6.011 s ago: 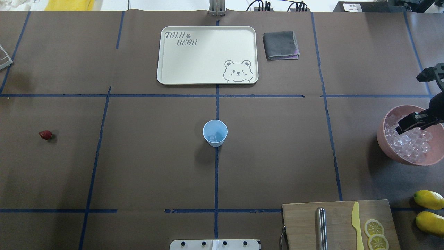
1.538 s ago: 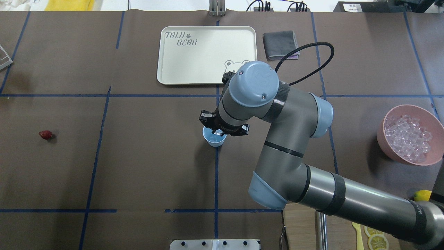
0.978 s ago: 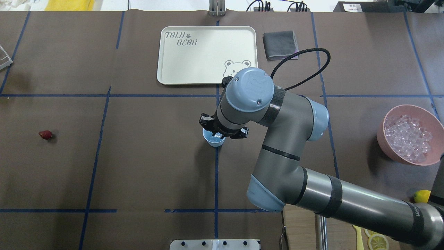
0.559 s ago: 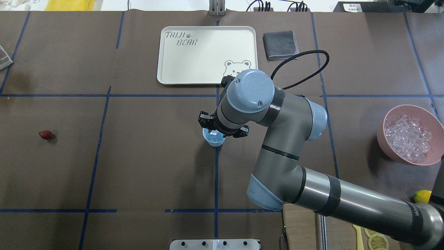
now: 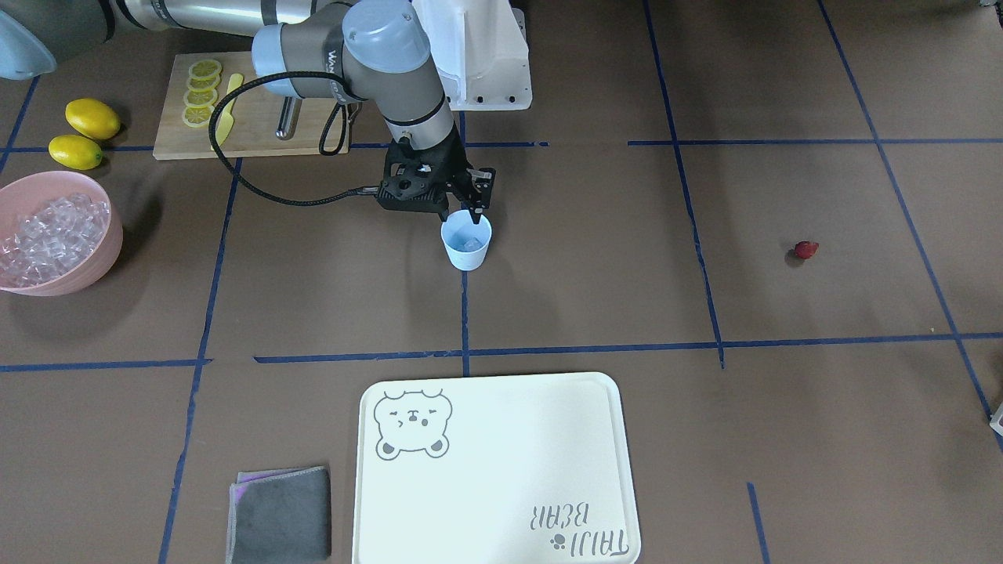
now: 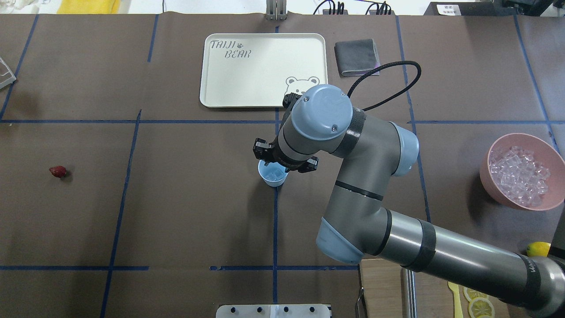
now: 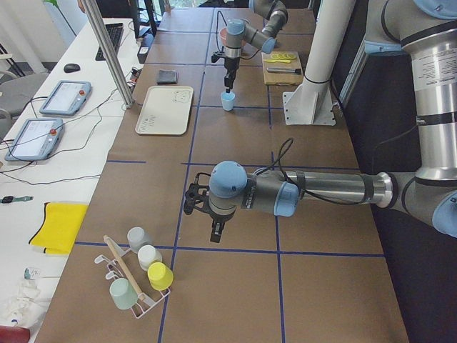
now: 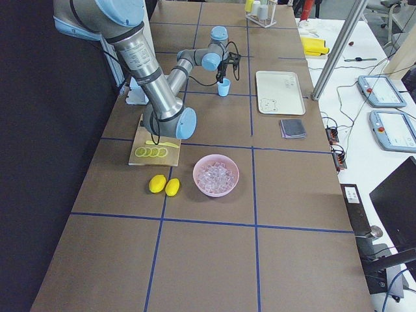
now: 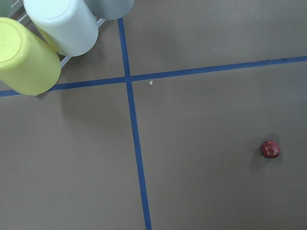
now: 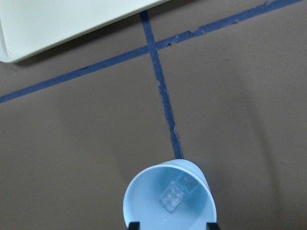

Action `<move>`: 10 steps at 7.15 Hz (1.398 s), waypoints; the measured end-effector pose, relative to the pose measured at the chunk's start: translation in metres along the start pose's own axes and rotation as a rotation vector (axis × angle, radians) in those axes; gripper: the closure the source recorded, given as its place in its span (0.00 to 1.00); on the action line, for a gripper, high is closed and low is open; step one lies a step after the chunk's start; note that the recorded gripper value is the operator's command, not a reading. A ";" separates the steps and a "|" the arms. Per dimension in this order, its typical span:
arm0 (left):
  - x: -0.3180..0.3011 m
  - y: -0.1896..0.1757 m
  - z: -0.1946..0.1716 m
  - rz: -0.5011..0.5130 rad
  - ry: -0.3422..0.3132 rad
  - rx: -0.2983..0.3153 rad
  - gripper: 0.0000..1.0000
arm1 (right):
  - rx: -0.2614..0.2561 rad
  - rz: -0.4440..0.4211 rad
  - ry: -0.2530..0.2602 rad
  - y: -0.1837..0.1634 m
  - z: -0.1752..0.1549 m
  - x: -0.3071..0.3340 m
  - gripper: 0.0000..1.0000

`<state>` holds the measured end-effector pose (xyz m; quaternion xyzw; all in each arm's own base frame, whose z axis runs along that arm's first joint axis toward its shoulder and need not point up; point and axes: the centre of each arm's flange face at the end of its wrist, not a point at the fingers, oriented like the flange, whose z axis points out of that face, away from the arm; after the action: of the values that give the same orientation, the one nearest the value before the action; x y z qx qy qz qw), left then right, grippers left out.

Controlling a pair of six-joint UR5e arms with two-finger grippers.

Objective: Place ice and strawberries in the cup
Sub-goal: 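Open the right gripper to release the ice cube into the cup, then move the right gripper back to the bowl and grasp an ice cube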

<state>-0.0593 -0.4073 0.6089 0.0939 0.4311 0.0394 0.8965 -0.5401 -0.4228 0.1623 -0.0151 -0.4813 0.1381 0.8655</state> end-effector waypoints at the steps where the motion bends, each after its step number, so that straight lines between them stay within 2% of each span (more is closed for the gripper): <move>1: 0.000 0.001 0.000 -0.001 0.000 -0.001 0.00 | -0.004 0.015 -0.012 -0.016 -0.019 0.019 0.42; 2: 0.000 0.002 0.000 -0.001 0.000 -0.001 0.00 | -0.012 0.016 -0.018 -0.039 -0.046 0.057 0.39; 3: 0.000 0.002 0.000 -0.002 0.000 -0.001 0.00 | -0.022 -0.019 -0.013 -0.064 -0.072 0.106 0.36; 5: 0.000 0.002 0.000 -0.002 0.000 -0.001 0.00 | -0.026 -0.117 0.035 -0.107 -0.113 0.217 0.39; 8: -0.001 0.002 0.000 -0.003 0.000 -0.002 0.00 | -0.027 -0.311 0.150 -0.136 -0.137 0.352 0.36; 10: -0.001 0.003 0.001 -0.003 0.000 -0.002 0.00 | -0.053 -0.507 0.219 -0.146 -0.141 0.414 0.34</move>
<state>-0.0593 -0.4050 0.6103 0.0922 0.4312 0.0385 0.8967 -0.1830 -0.4433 0.4534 0.0683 -0.3765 -0.0982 0.9187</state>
